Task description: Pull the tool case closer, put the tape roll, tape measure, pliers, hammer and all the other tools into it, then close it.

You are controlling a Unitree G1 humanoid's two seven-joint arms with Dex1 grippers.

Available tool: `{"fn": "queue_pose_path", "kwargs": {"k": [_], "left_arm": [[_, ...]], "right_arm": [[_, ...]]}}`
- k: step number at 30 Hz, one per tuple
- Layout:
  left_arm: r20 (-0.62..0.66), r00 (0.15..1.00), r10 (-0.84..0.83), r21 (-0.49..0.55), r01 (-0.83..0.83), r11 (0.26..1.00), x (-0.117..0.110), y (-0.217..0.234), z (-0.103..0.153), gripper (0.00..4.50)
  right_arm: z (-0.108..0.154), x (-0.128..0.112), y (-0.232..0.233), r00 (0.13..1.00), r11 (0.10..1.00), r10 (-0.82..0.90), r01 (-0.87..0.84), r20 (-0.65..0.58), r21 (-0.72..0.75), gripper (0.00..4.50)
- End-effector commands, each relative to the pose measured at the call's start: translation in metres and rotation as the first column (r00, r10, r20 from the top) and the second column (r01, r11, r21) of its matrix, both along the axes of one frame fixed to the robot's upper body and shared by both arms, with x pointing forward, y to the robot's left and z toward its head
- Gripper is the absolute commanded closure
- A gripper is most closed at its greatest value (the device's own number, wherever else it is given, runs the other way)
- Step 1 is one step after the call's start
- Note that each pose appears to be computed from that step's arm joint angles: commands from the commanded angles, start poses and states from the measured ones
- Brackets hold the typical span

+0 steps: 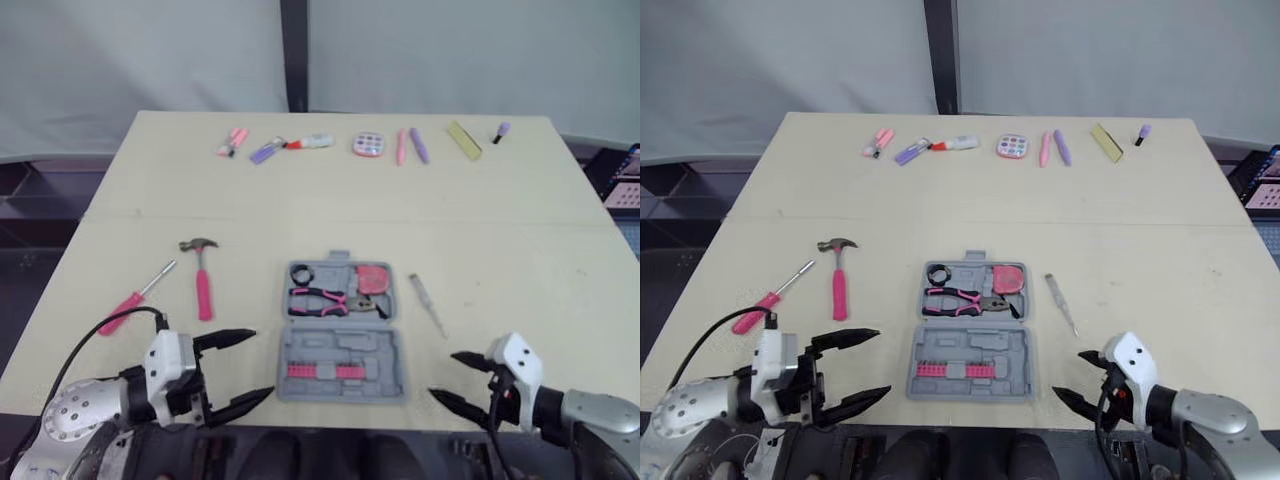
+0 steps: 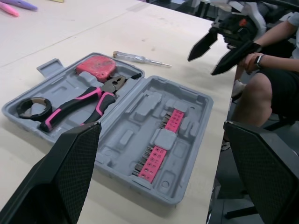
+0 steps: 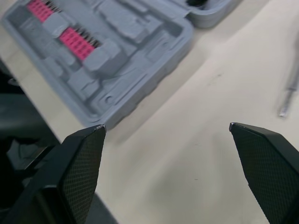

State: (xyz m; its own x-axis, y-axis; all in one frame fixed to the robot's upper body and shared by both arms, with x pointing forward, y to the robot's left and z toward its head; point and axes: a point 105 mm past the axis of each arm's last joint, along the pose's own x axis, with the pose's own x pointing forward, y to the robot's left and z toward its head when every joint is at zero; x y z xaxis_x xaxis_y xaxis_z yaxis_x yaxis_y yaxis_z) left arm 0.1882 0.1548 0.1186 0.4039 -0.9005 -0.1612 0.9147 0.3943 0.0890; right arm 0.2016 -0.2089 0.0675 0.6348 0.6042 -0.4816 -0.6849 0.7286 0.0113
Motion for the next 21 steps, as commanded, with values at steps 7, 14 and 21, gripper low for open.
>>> {"fn": "queue_pose_path", "kwargs": {"k": [7,14,21], "left_arm": [[0.025,1.0,0.014,-0.045,-0.012,0.999,0.018,-0.006,0.014,0.0],[-0.003,0.999,0.049,-0.037,-0.05,0.998,0.024,-0.001,0.008,0.0],[0.006,0.996,0.091,-0.036,-0.09,0.995,0.027,0.005,0.004,0.0]], "right_arm": [[0.028,0.023,-0.015,0.951,0.965,-0.253,0.262,0.177,-0.028,0.03],[0.018,0.046,-0.015,0.891,0.901,-0.428,0.434,0.154,-0.011,0.03],[0.008,0.079,-0.002,0.865,0.871,-0.491,0.491,0.102,0.028,0.03]]}}
